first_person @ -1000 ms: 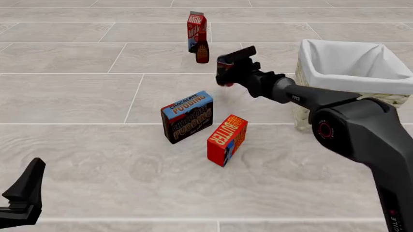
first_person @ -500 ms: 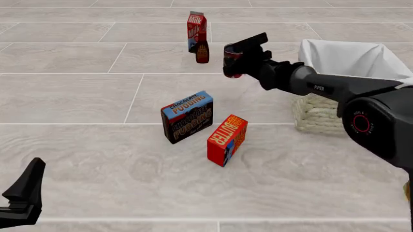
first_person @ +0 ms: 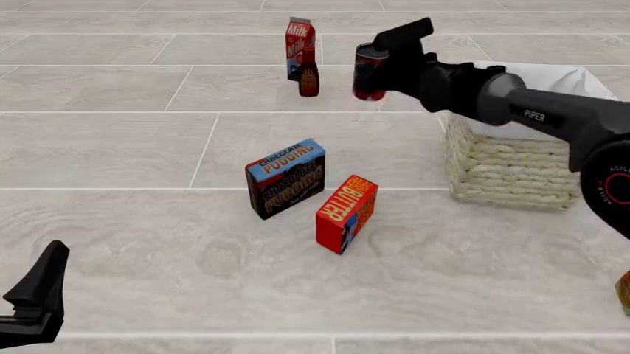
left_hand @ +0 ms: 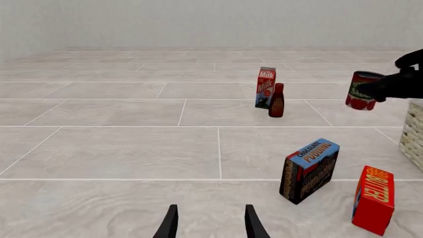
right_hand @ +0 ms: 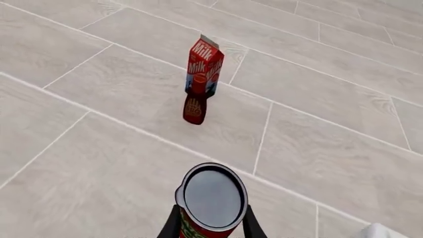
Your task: Pick the tomato sauce and place it in the basket.
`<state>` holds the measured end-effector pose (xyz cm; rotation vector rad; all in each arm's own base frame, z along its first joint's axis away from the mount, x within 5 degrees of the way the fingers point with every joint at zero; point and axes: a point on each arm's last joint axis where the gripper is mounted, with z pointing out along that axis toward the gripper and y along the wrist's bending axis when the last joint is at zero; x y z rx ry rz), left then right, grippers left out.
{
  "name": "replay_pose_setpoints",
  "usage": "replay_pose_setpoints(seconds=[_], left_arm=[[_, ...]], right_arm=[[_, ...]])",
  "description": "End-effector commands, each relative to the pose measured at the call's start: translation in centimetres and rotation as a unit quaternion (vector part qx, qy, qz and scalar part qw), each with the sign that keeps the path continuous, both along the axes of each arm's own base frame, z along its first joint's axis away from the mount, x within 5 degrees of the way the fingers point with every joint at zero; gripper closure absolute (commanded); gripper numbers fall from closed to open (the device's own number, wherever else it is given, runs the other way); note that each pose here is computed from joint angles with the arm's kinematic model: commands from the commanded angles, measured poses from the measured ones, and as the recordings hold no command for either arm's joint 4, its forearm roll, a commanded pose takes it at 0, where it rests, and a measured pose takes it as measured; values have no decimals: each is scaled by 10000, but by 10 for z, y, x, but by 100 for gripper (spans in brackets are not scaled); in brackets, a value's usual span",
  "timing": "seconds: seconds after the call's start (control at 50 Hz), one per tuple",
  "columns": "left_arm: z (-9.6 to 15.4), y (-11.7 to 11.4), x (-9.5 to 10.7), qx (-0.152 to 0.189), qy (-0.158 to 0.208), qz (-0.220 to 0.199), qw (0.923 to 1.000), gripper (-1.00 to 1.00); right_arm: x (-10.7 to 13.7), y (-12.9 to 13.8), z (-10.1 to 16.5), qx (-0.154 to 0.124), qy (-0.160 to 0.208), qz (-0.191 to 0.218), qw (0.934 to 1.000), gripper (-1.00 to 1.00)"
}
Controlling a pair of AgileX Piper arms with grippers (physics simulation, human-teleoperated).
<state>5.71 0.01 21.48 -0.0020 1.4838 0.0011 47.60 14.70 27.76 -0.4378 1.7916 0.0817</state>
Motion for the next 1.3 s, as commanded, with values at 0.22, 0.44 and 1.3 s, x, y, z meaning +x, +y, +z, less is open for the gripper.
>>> replay_pose_setpoints(seconds=[0.22, 0.44, 1.3], left_arm=[[0, 0, 0, 1, -1, 0, 10000, -100], [0, 0, 0, -1, 0, 1, 10000, -100], [0, 0, 0, 0, 0, 0, 10000, -100]], right_arm=[[-7, -23, 47, -145, -17, -153, 9998, 100], [-12, -45, 59, -137, -62, -368, 9992, 100], [-34, -127, 77, -284, -306, -1173, 9922, 100]])
